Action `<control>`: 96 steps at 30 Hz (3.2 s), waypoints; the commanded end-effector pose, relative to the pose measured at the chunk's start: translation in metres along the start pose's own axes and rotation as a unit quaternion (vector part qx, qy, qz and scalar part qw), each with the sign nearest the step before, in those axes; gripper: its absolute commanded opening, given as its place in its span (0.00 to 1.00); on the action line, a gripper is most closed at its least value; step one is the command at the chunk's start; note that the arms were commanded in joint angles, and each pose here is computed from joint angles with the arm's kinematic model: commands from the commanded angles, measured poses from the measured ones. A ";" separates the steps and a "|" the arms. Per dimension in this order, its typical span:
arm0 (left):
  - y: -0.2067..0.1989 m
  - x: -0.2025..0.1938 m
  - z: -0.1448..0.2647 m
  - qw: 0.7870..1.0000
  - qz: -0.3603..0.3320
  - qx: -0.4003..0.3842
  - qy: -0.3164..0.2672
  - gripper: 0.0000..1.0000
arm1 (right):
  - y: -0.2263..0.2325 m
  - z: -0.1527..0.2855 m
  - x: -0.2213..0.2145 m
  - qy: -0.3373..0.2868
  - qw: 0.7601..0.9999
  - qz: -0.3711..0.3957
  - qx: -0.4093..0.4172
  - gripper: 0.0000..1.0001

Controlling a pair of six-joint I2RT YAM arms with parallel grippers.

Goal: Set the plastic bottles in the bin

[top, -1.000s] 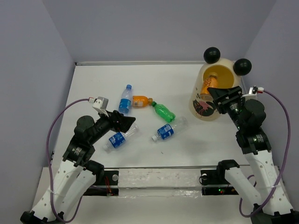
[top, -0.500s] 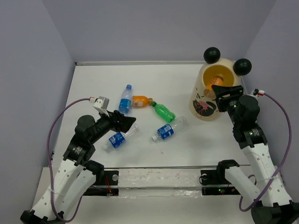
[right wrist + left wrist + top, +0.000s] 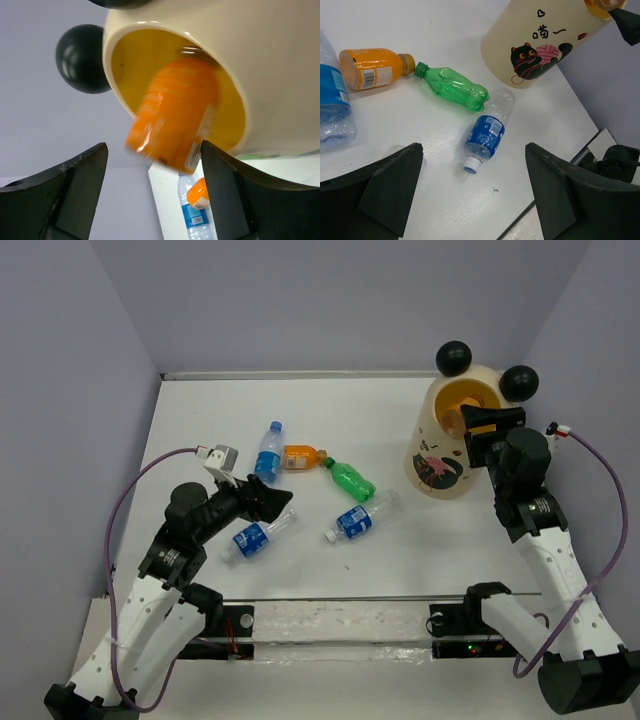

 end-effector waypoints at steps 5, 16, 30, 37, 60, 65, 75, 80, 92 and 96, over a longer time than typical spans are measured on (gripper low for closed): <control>0.000 0.002 -0.005 1.000 -0.011 -0.008 0.004 0.93 | 0.053 0.001 0.011 -0.030 0.996 -0.013 0.081 0.92; -0.067 -0.019 -0.043 0.992 -0.060 -0.068 0.085 0.99 | 0.063 0.049 -0.025 0.218 0.945 0.170 0.177 0.92; -0.090 -0.082 -0.132 0.963 -0.193 0.020 0.185 0.99 | -0.052 0.105 -0.033 0.344 0.887 0.285 0.119 0.91; -0.091 -0.105 -0.156 0.950 -0.222 0.004 0.220 0.99 | -0.086 0.107 -0.035 0.353 0.888 0.279 0.092 0.91; -0.103 -0.133 -0.157 0.945 -0.198 -0.062 0.253 0.71 | -0.130 0.101 -0.029 0.302 0.918 0.257 -0.011 0.97; -0.117 -0.116 -0.138 0.959 -0.150 -0.118 0.207 0.71 | -0.138 0.099 -0.036 0.325 0.915 0.237 -0.010 1.00; -0.150 -0.084 -0.116 0.956 -0.103 -0.239 0.134 0.71 | -0.131 0.100 -0.051 0.401 0.890 0.211 0.057 1.00; -0.155 -0.085 -0.116 0.952 -0.103 -0.255 0.138 0.71 | -0.126 0.100 -0.055 0.421 0.881 0.196 0.086 1.00; -0.160 -0.084 -0.108 0.947 -0.105 -0.277 0.128 0.71 | -0.110 0.088 -0.055 0.397 0.889 0.199 0.111 0.87; -0.157 -0.077 -0.106 0.956 -0.098 -0.253 0.113 0.75 | -0.101 0.090 -0.054 0.398 0.888 0.198 0.115 0.51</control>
Point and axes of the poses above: each gripper's point midway between its finger pads, its own z axis back along the fingers, its own y axis along the line the jaws close on, x = y × z, the point moved 8 cm from there along z, back along the fingers, and after that the axes turned 11 degrees about -z, right-handed, at the moved point
